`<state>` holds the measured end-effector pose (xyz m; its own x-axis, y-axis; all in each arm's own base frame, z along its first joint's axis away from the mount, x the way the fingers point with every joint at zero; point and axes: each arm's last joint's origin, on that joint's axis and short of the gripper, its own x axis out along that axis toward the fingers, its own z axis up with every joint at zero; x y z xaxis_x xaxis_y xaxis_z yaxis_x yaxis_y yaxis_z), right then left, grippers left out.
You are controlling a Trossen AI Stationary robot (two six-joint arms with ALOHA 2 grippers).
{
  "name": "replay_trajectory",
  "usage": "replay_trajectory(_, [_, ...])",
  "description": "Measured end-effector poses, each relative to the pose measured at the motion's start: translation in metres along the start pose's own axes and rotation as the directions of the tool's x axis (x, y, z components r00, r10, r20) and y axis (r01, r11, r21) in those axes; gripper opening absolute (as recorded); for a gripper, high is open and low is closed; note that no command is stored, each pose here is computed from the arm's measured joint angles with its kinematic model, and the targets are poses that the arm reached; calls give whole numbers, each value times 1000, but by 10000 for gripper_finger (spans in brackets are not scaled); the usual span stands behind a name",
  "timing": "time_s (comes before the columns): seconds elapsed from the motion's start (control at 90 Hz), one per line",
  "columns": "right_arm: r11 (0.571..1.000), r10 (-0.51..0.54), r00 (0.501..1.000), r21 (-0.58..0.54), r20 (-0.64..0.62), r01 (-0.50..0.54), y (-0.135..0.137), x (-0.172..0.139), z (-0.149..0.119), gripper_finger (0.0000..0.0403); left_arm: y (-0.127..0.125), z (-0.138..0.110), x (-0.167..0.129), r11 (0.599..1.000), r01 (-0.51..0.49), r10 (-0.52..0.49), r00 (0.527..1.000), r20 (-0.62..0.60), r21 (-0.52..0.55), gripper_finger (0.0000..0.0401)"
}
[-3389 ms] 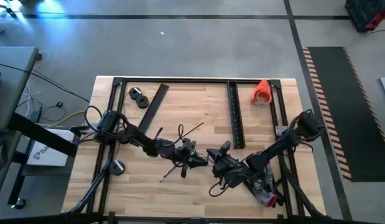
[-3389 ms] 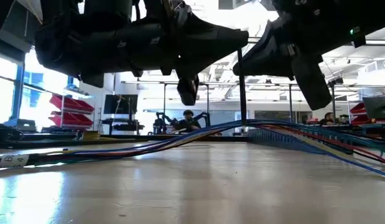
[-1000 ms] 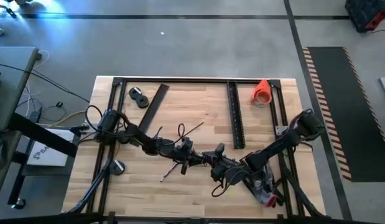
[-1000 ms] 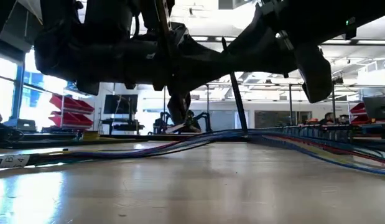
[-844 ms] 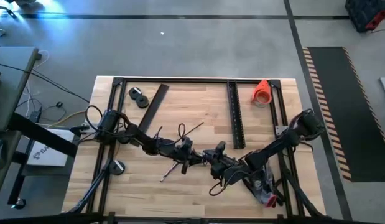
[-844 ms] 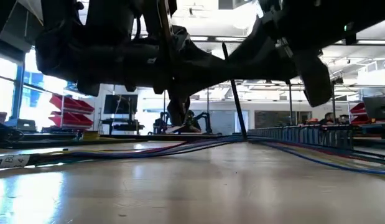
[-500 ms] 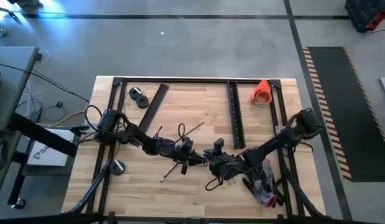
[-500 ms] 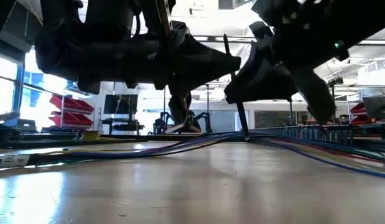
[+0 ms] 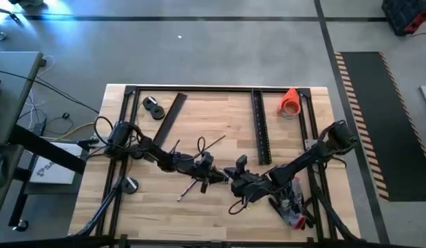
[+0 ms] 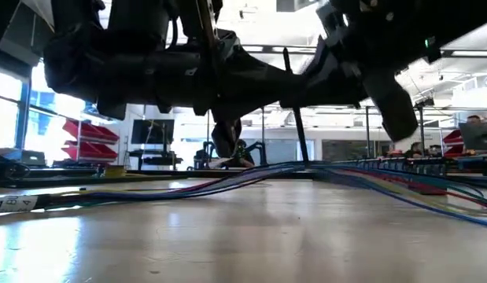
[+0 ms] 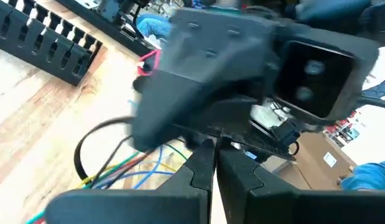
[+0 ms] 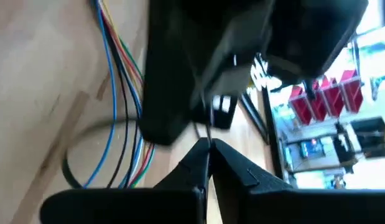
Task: Ziptie cables
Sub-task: Wrap the left black zip tie on the cables
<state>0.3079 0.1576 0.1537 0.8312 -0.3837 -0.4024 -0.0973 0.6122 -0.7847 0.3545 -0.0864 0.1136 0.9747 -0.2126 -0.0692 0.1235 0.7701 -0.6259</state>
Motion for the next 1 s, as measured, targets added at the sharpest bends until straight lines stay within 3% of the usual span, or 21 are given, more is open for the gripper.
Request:
replay_trajectory(0.233, [994,34,999,-104,32,-31,3,-4,4,0,3,0,0,1000,7,-7,1000,-27,0,0])
replay_trajectory(0.411, [999,32,999,6,-1,-32,3,-2,0,10,6,-2,0,999,-33,34,998,-48,28,0])
replay_trajectory(0.733, [977,107,993,188,-47,-96,7,-2,-7,143,7,-11,-1,992,-98,104,991,-86,77,0])
replay_trajectory(0.878, [910,160,985,397,-59,-124,9,-9,-9,175,2,-16,-2,975,-149,159,986,-47,167,0])
replay_trajectory(0.944, [843,195,980,518,-44,-145,8,-13,-8,178,-2,-19,-1,959,-192,202,979,-23,209,0])
replay_trajectory(1.0, [763,216,976,627,-23,-154,6,-15,-6,178,-5,-22,0,942,-230,238,971,-3,244,0])
